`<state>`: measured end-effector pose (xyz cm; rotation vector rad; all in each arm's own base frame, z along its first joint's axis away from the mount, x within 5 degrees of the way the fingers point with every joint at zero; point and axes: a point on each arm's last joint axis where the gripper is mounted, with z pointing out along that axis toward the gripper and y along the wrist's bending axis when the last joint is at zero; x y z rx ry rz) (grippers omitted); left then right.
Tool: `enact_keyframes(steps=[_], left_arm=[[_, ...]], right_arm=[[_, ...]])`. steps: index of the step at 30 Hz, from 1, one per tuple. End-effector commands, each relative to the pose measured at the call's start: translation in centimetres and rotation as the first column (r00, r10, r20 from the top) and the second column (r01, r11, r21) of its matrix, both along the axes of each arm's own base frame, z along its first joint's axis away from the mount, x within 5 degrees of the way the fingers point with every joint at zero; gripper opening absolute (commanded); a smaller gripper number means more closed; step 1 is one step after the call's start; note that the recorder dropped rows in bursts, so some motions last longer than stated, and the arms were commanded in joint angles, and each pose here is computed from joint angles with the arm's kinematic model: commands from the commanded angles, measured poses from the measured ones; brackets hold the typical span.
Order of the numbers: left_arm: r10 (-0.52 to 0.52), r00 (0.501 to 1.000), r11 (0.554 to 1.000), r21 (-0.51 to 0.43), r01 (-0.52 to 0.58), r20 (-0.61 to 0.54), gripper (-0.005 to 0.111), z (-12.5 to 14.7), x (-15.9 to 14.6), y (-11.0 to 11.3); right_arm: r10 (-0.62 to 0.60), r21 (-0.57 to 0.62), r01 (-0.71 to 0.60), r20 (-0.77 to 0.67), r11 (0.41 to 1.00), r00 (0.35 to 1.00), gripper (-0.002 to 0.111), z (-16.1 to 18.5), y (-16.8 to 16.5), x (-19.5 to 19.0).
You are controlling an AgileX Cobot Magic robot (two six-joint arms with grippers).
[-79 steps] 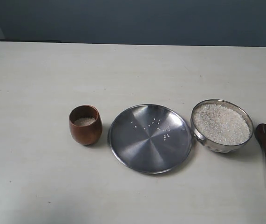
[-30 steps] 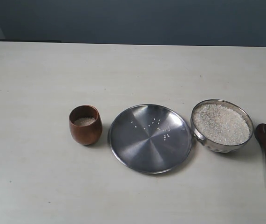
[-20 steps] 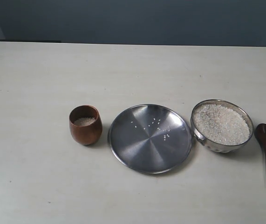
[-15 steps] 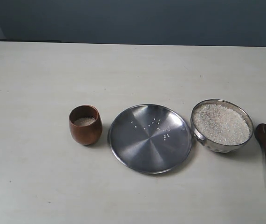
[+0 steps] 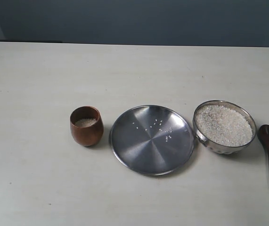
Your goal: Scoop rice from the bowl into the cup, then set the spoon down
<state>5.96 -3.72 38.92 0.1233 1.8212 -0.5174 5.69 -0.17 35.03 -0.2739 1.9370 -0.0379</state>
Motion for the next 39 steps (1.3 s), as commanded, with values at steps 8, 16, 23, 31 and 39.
enact_keyframes(steps=[8,16,23,31,39], left_arm=[[0.016,0.999,1.0,0.014,-0.015,-0.042,0.0,-0.3,0.1,0.2],[0.098,0.927,0.984,0.173,-0.036,-0.363,0.0,-3.4,3.9,1.2],[0.121,0.868,0.983,0.178,-0.038,-0.482,0.0,-5.5,9.0,1.4],[0.107,0.797,0.979,0.202,0.019,-0.595,0.0,-8.8,11.5,1.4],[0.136,0.762,0.97,0.243,0.029,-0.634,0.0,-11.5,11.0,1.7]], right_arm=[[-0.056,-0.177,0.003,-0.295,0.984,0.954,-0.001,-2.5,1.8,5.2],[-0.1,-0.226,0.03,-0.305,0.974,0.947,-0.001,-3.2,2.4,7.7],[-0.191,-0.31,0.088,-0.32,0.947,0.928,-0.001,-4.2,2.6,9.9],[-0.259,-0.316,0.11,-0.48,0.942,0.838,-0.001,-7.3,3.8,12.2],[-0.283,-0.23,0.183,-0.548,0.956,0.787,-0.001,-8.6,4.0,13.1]])
